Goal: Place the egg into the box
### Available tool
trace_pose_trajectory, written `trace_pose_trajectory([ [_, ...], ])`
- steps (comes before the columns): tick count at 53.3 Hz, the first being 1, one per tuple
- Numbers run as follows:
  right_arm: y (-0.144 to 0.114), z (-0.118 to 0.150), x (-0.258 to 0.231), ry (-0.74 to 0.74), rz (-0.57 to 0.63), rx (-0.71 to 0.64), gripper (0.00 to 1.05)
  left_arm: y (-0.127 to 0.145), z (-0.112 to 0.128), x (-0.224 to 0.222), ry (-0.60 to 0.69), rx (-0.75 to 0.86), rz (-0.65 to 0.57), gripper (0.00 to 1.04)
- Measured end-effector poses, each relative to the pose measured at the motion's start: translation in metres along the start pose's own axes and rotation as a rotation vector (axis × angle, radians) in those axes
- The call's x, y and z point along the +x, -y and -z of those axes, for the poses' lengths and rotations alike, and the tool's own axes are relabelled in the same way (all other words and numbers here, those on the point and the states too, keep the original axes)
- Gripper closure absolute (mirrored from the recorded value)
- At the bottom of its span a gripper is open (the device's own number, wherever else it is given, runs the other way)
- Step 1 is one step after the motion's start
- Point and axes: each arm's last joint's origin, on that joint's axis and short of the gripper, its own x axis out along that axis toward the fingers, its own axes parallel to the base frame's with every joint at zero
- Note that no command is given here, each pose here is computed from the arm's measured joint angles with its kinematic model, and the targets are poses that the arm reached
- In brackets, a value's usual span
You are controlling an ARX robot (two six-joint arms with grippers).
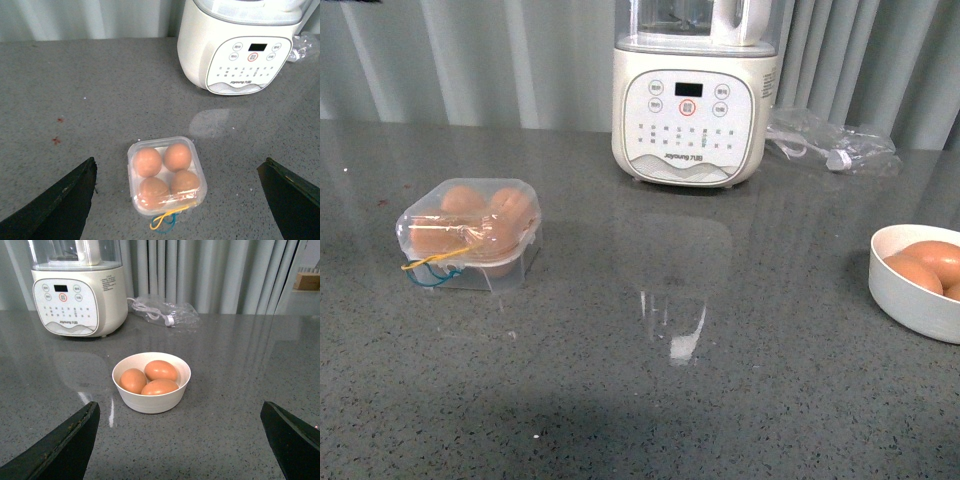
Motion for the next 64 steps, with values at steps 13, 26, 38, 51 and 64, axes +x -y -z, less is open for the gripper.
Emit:
trace_pose_trajectory([
  [13,0.0,0.0,0.0,0.0,0.0,0.0,0.07,-0.021,0.021,-0.052,-0.022,0.002,-0.033,0.07],
  [26,0.0,0.0,0.0,0.0,0.0,0.0,0.07,-0.041,0.052,-0.063,-0.125,-0.042,-0.053,0.07],
  [38,0.0,0.0,0.0,0.0,0.0,0.0,0.07,-0.046,0.061,-0.076,-0.135,-0.015,-0.066,0.07],
  [51,0.0,0.0,0.0,0.0,0.0,0.0,0.07,-0.026,0.095,-0.083,0.266,0.012,-0.257,0.45],
  [64,0.0,0.0,0.0,0.0,0.0,0.0,0.07,-0.006,0.131,-0.086,0.263,-0.02,-0.247,0.88],
])
